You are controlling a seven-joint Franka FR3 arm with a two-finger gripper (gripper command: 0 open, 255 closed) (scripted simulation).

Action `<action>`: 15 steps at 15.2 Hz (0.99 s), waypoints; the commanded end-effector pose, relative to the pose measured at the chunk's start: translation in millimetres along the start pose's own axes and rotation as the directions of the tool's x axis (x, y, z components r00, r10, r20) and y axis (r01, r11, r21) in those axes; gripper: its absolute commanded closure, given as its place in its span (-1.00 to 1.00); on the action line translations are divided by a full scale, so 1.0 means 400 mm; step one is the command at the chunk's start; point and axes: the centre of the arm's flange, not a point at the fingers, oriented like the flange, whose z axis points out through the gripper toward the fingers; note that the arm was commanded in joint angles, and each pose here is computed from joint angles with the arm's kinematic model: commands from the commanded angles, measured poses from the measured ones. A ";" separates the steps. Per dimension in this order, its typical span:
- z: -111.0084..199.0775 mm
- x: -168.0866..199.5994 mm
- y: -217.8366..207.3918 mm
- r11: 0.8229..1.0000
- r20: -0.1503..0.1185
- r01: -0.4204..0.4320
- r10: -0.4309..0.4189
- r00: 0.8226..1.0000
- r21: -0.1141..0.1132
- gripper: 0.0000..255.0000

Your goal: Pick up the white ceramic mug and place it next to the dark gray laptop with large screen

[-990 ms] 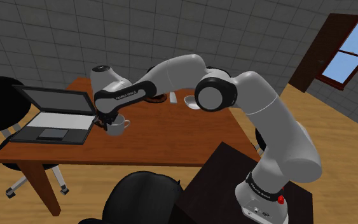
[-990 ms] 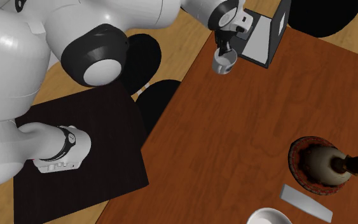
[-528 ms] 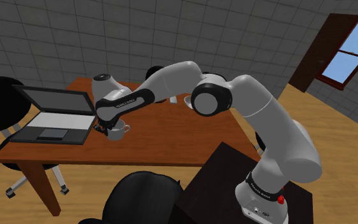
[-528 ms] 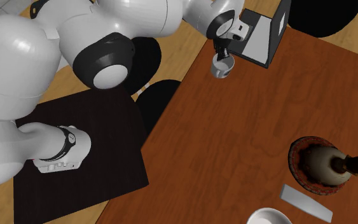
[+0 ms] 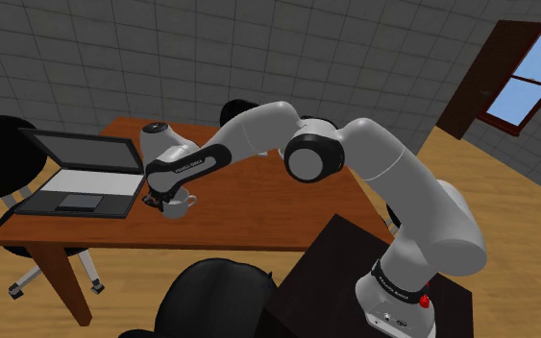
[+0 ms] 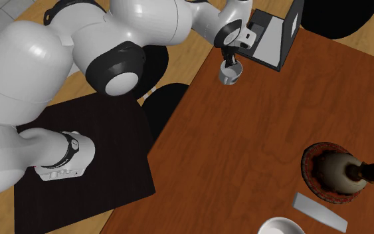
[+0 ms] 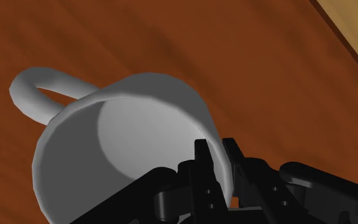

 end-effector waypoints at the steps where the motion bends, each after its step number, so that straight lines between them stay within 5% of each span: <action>1: 0.001 0.000 0.000 1.000 -0.001 0.000 0.000 1.000 0.000 1.00; 5: 0.001 0.000 0.000 1.000 -0.001 0.000 0.000 1.000 0.000 1.00; 6: 0.001 0.000 0.000 1.000 -0.001 0.000 0.000 1.000 0.000 -1.00; 11: 0.001 0.000 0.000 1.000 -0.001 0.000 0.000 1.000 0.000 -1.00; 15: -0.124 0.000 0.000 1.000 -0.001 0.000 0.000 1.000 0.000 -1.00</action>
